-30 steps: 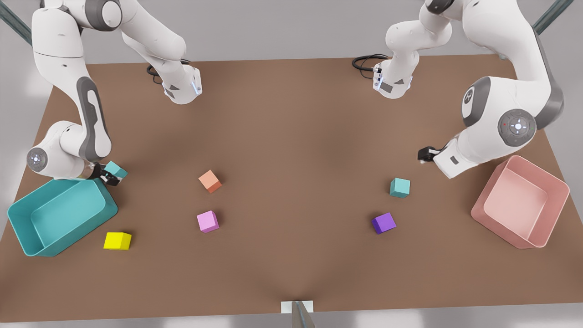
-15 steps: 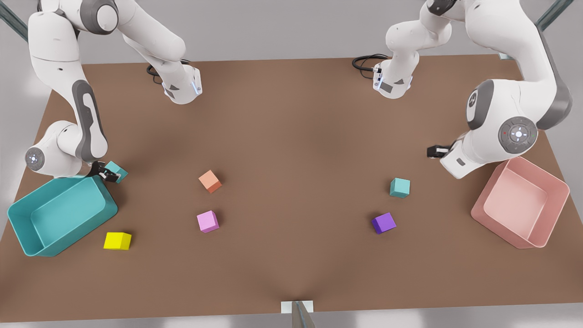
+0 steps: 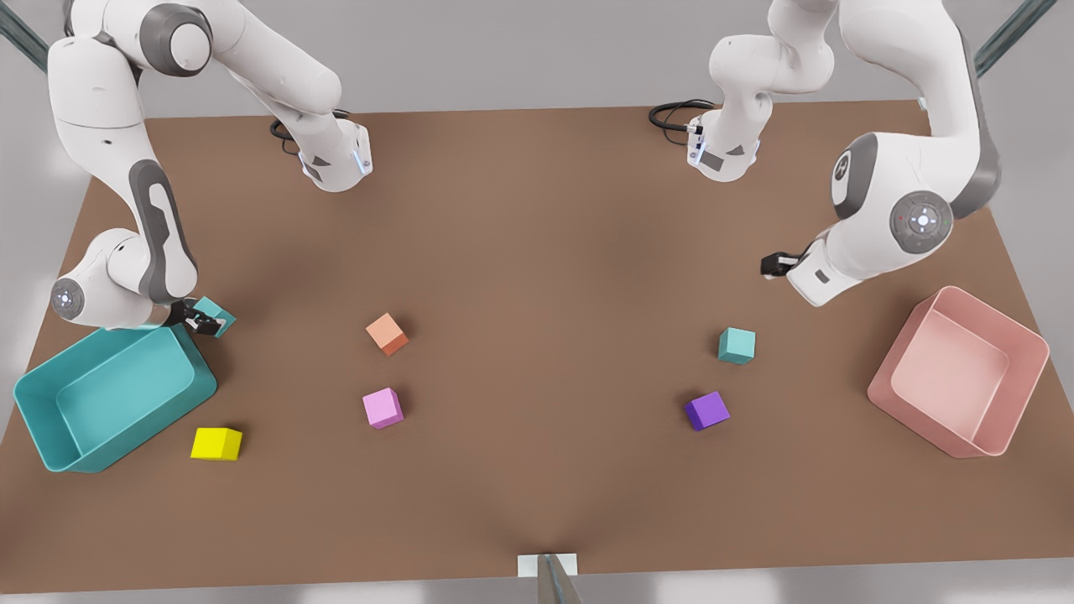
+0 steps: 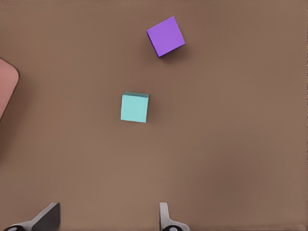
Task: Stack the two blue cubes on top of each other
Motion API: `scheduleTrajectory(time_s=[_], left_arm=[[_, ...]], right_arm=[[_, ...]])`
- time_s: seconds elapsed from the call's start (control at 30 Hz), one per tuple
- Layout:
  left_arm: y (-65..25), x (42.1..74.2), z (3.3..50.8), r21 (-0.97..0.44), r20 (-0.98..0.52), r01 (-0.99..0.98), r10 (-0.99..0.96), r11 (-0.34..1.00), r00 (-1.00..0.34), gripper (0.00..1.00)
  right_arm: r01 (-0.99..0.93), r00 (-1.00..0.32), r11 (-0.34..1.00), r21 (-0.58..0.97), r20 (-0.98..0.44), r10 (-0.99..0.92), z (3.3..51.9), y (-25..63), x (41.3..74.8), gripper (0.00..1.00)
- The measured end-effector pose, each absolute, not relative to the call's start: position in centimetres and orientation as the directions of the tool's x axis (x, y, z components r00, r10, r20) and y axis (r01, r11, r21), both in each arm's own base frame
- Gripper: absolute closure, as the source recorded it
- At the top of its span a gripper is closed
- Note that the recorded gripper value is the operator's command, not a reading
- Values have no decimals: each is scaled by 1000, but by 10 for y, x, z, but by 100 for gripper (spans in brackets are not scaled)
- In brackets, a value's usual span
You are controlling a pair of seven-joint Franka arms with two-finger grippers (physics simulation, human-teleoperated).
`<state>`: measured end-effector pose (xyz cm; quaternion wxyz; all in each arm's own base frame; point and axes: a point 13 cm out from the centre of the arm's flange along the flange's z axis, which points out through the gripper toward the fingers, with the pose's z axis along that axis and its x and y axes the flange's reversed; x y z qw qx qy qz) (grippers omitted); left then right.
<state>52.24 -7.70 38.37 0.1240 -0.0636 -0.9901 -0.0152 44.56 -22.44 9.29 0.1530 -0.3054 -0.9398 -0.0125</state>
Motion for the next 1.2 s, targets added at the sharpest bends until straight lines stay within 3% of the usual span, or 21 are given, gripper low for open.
scheduleTrajectory(time_s=[1.2], left_arm=[[-63,520,379,4,273,125,120,992,-954,0]], right_arm=[[573,-773,817,-59,292,563,85,-236,449,0]])
